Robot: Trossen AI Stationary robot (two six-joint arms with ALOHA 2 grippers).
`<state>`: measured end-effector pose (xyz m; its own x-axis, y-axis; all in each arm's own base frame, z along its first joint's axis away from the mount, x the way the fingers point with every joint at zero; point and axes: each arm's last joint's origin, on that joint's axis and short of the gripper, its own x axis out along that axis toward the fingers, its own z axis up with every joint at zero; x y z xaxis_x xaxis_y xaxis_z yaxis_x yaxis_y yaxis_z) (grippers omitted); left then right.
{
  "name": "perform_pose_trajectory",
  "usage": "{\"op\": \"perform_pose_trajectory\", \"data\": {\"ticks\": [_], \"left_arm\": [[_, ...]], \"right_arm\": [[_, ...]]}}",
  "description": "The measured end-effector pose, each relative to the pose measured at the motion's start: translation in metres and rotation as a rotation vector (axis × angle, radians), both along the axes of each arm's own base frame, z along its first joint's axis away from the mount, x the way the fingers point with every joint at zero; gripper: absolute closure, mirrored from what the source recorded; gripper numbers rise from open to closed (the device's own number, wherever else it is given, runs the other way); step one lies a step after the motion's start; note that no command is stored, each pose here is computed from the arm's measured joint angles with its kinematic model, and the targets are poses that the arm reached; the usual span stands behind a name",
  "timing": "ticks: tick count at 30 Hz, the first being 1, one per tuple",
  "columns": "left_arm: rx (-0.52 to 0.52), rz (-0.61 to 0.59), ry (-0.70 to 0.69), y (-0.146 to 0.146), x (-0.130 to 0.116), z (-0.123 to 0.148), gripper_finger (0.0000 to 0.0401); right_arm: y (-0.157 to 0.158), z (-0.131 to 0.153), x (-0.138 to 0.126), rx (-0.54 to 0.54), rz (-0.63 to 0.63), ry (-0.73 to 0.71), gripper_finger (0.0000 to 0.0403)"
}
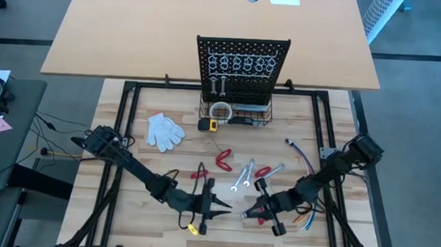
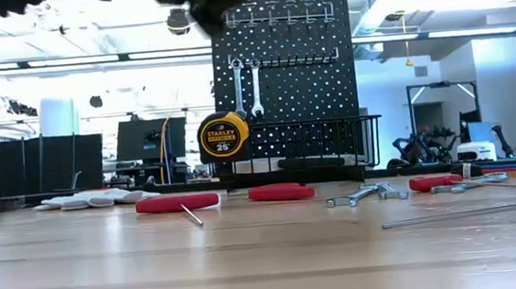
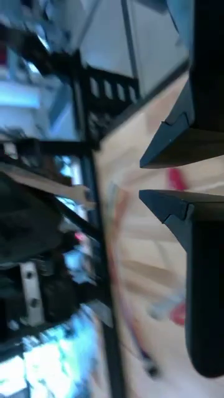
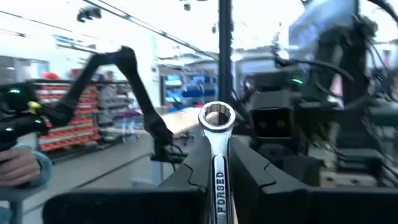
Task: Hang tools onto peg board
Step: Hang the silver wrench on the peg board
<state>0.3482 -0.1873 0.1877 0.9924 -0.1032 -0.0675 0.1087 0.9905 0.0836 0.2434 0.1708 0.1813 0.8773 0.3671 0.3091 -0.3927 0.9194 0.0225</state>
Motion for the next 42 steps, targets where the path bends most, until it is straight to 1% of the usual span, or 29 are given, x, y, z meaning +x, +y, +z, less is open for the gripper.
{"op": "perform_pose_trajectory", "data": {"ticks": [2, 6, 9, 12, 15, 18, 20, 25, 28, 35, 42], "left_arm": [[0.014, -0.036, -0.038, 0.002, 0.003, 0.005, 0.0337], [0.056, -0.078, -0.07, 0.003, 0.008, 0.011, 0.0335], [0.066, -0.095, -0.086, 0.005, 0.011, 0.016, 0.0321], [0.061, -0.09, -0.107, 0.008, 0.017, 0.022, 0.0292], [0.059, -0.119, -0.126, 0.011, 0.021, 0.028, 0.0254], [0.008, -0.127, -0.126, 0.011, 0.023, 0.03, 0.0221], [-0.017, -0.127, -0.138, 0.01, 0.024, 0.035, 0.0209], [-0.012, -0.145, -0.167, 0.002, 0.023, 0.042, 0.0206], [-0.011, -0.157, -0.235, -0.003, 0.02, 0.049, 0.0208], [-0.022, -0.151, -0.292, -0.008, 0.016, 0.055, 0.0209], [-0.034, -0.056, -0.296, -0.009, 0.014, 0.056, 0.021]], "right_arm": [[0.002, 0.004, 0.001, -0.001, 0.033, -0.023, 0.0367], [0.004, 0.009, 0.003, 0.001, 0.038, -0.045, 0.0367], [0.005, 0.01, 0.005, 0.001, 0.035, -0.051, 0.0367], [0.005, 0.014, 0.008, -0.005, 0.022, -0.071, 0.0367], [0.007, 0.02, 0.012, -0.015, 0.01, -0.096, 0.0367], [0.009, 0.026, 0.018, -0.035, -0.005, -0.118, 0.0367], [0.011, 0.03, 0.022, -0.069, -0.021, -0.133, 0.0367], [0.016, 0.038, 0.031, -0.112, -0.039, -0.135, 0.0367], [0.016, 0.04, 0.036, -0.142, -0.054, -0.131, 0.0367], [0.015, 0.045, 0.042, -0.168, -0.078, -0.15, 0.0367], [0.009, 0.049, 0.048, -0.179, -0.109, -0.165, 0.0367]]}}
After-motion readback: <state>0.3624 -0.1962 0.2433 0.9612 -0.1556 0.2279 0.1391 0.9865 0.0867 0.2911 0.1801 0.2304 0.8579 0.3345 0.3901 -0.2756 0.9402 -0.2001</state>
